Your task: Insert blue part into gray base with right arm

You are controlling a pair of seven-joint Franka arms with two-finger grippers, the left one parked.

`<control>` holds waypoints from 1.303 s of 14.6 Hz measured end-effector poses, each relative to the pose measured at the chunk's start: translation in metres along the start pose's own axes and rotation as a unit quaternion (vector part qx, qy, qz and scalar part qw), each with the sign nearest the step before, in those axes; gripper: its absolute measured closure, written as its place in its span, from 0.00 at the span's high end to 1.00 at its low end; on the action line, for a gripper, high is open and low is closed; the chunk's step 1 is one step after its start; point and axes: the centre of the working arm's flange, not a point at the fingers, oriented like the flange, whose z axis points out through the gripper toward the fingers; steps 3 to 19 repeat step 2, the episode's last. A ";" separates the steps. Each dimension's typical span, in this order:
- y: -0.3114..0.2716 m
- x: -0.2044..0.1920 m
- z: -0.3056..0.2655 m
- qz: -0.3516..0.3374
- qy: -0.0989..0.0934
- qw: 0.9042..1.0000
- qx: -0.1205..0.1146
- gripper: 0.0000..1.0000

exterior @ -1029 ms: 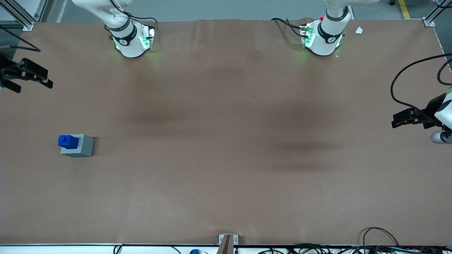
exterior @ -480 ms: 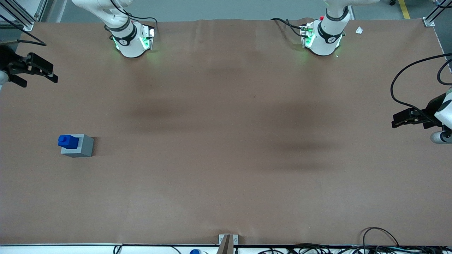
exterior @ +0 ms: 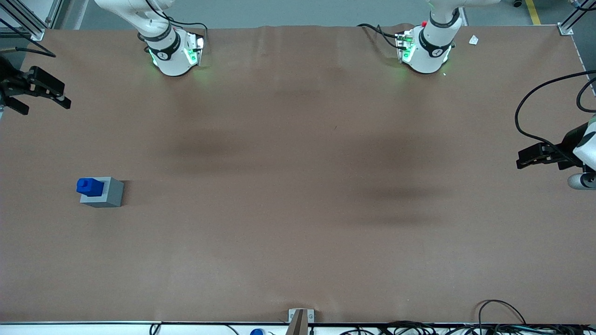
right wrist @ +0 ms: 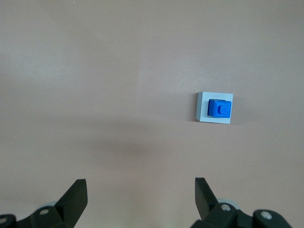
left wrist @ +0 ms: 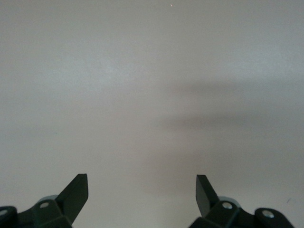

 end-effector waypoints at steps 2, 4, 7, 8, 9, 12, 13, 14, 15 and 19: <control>0.000 0.000 -0.001 0.000 0.001 1.000 0.000 1.00; 0.000 0.000 -0.001 0.000 0.001 1.000 0.000 1.00; 0.000 0.000 -0.001 0.000 0.001 1.000 0.000 1.00; 0.000 0.000 -0.001 0.000 0.001 1.000 0.000 1.00; 0.000 0.000 -0.001 0.000 0.001 1.000 0.000 1.00; 0.000 0.000 -0.001 0.000 0.001 1.000 0.000 1.00; 0.000 0.000 -0.001 0.000 0.001 1.000 0.000 1.00; 0.000 0.000 -0.001 0.000 0.001 1.000 0.000 1.00; 0.000 0.000 -0.001 0.000 0.001 1.000 0.000 1.00; 0.000 0.000 -0.001 0.000 0.001 1.000 0.000 1.00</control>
